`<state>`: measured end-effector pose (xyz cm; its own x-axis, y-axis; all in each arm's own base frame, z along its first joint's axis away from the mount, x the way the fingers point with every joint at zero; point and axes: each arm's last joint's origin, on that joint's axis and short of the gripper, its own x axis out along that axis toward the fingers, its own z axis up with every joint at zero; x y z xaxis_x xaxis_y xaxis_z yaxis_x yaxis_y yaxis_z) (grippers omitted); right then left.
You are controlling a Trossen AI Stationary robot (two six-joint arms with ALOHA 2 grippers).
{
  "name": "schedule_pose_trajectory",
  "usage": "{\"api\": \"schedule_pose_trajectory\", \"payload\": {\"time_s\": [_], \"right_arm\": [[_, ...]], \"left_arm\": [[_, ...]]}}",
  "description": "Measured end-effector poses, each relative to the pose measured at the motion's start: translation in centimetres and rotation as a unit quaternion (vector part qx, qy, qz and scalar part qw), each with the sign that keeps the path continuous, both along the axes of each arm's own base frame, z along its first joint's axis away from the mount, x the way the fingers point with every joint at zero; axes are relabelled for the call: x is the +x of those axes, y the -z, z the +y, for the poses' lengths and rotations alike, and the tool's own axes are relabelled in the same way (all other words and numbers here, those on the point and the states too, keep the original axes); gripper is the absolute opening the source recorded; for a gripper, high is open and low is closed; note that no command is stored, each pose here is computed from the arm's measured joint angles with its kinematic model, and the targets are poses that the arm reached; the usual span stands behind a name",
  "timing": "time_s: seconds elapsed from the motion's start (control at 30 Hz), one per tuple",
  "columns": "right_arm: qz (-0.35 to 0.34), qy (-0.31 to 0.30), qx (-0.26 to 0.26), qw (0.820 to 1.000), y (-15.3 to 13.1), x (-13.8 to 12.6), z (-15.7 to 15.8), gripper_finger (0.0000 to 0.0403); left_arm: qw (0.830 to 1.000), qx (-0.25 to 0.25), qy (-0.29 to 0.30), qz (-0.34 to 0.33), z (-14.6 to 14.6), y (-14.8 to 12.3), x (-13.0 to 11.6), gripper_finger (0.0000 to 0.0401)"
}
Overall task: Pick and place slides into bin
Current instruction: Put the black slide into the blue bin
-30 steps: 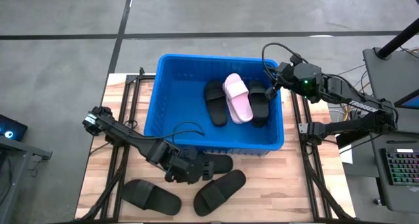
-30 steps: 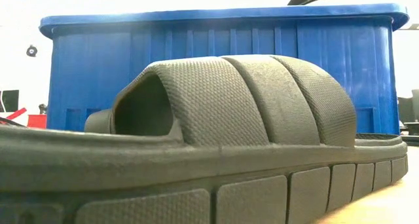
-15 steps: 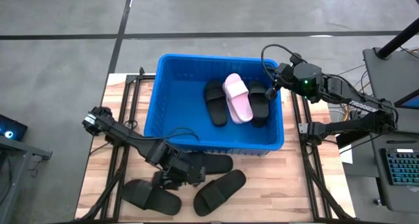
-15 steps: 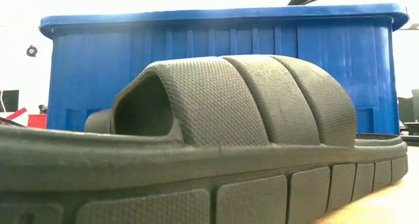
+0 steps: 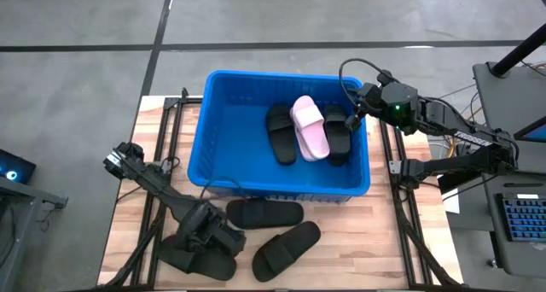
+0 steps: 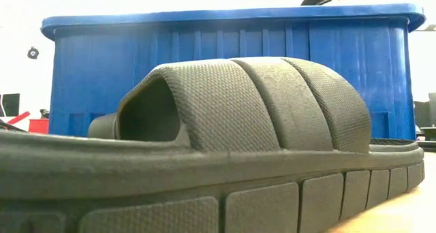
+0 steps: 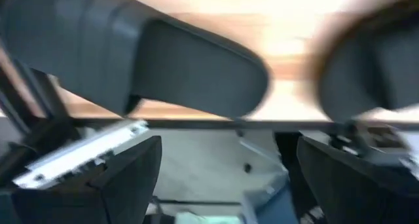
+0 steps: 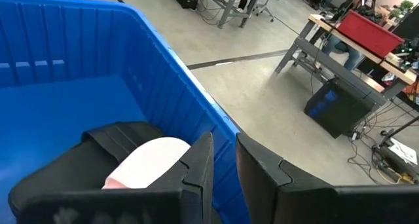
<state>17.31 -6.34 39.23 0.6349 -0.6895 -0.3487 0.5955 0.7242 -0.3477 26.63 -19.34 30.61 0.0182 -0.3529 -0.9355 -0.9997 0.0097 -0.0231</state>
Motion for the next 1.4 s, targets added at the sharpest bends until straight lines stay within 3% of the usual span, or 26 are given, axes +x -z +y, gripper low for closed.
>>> {"api": "schedule_pose_trajectory", "payload": {"time_s": [0.37,0.57,0.9,1.23,1.4], "right_arm": [[-0.014,0.008,0.013,1.000,0.0,0.0,0.0,0.0057],[-0.025,0.007,0.008,1.000,-0.2,0.1,0.0,0.0057],[-0.041,0.007,0.004,0.999,-0.5,0.2,-0.1,0.0057],[-0.049,0.007,0.002,0.999,-0.6,0.3,-0.1,0.0057],[-0.049,0.006,0.002,0.999,-0.6,0.3,-0.1,0.0057]], "left_arm": [[1.000,-0.006,-0.002,0.021,-1.7,4.0,-1.1,0.0338],[0.995,-0.003,-0.002,0.098,-1.6,6.1,-2.5,0.0338],[0.987,0.029,0.007,0.156,-1.0,9.6,-4.5,0.0338],[0.976,0.049,0.023,0.212,-0.4,12.4,-6.6,0.0338],[0.975,0.045,0.065,0.205,-0.1,13.4,-7.1,0.0317]]}}
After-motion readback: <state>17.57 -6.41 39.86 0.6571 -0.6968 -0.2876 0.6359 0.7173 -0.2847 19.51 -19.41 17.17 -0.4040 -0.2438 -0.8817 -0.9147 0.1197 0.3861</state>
